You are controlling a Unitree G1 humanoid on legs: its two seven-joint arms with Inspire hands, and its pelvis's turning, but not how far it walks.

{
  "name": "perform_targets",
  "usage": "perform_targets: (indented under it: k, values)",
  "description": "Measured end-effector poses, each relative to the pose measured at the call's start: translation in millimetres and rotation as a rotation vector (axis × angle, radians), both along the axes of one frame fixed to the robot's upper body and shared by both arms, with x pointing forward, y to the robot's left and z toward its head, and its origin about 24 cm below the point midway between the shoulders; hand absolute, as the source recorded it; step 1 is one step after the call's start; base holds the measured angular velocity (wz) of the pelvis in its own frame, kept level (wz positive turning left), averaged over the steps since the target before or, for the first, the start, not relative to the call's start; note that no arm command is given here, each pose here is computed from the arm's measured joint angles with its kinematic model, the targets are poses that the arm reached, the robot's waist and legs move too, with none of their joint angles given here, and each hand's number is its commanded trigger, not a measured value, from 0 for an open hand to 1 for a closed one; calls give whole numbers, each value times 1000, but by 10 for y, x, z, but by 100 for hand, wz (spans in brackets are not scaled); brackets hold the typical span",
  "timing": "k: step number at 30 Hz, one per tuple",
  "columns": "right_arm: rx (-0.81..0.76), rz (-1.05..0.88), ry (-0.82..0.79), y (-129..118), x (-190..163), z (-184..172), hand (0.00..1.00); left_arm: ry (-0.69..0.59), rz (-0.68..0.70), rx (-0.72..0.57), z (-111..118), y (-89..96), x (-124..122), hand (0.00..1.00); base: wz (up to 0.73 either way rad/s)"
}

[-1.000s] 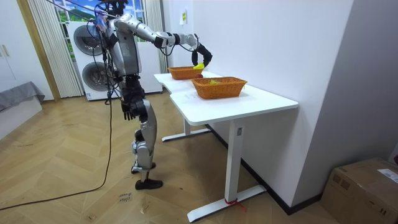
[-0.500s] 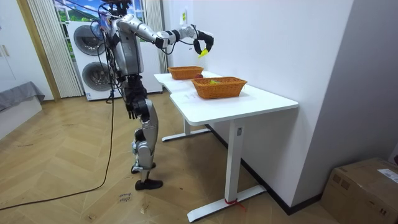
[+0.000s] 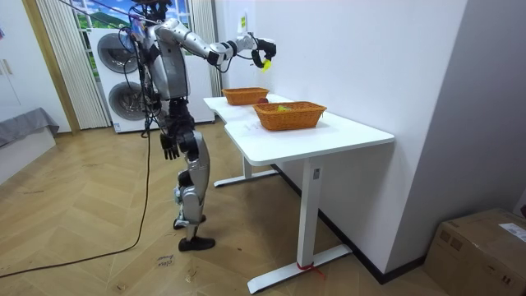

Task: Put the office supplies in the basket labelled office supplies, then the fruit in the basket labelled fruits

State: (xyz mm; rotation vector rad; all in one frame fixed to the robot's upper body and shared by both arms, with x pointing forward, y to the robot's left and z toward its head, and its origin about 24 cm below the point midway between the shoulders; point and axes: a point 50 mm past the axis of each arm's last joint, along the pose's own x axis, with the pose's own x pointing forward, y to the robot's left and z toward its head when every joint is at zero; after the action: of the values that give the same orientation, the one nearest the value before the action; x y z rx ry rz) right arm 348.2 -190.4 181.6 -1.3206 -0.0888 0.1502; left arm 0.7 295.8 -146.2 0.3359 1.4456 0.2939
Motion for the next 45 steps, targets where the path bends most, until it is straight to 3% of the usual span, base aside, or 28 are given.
perform_targets:
  k: [9,19,45]
  values:
    - [13,6,-45,20,-23,-71,100,19,-13,1,-4,-10,-50,0,9]
    - [16,122,-13,462,-48,-335,100,26,-12,10,1,11,-49,0,13]
    - [74,229,-69,950,-115,-538,100,55,-108,29,-4,-24,-32,0,4]
